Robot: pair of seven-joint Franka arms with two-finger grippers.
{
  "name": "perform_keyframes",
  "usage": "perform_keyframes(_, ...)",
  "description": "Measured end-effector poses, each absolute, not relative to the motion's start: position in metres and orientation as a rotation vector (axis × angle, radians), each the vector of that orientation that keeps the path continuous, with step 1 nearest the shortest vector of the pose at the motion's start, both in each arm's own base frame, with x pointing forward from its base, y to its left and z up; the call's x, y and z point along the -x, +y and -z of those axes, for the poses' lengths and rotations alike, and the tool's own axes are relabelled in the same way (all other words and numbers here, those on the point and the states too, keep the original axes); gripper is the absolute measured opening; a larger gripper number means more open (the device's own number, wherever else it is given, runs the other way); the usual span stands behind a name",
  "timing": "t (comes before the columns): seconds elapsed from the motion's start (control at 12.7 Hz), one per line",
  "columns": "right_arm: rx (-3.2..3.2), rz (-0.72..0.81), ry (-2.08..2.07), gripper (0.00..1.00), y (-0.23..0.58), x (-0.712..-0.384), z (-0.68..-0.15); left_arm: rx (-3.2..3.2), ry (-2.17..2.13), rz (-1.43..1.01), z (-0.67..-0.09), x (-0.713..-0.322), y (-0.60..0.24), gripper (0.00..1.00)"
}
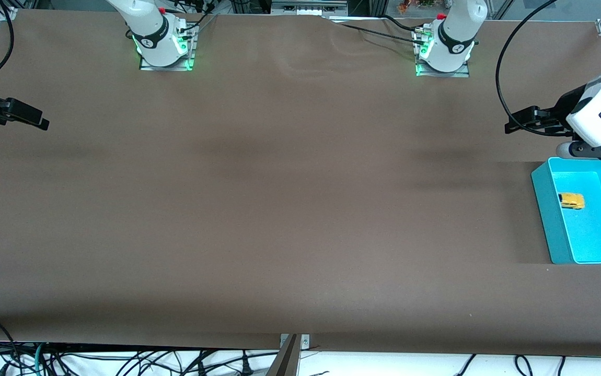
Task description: Wind and store yellow beetle car
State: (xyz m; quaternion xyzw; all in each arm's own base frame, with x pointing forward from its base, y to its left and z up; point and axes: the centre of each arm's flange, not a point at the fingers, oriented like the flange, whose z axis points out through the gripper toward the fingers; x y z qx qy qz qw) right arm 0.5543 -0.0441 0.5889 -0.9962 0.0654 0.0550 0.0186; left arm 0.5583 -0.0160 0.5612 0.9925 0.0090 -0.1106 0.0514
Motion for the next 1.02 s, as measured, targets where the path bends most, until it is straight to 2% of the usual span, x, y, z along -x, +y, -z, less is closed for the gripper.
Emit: perform_keyframes(1.02,3.093,-0.171,0.203,1.00,-0.0441,-0.5543,-0.5889,-3.020,0.010,0.332,-0.5614,-0.5585,-0.0200,1.00)
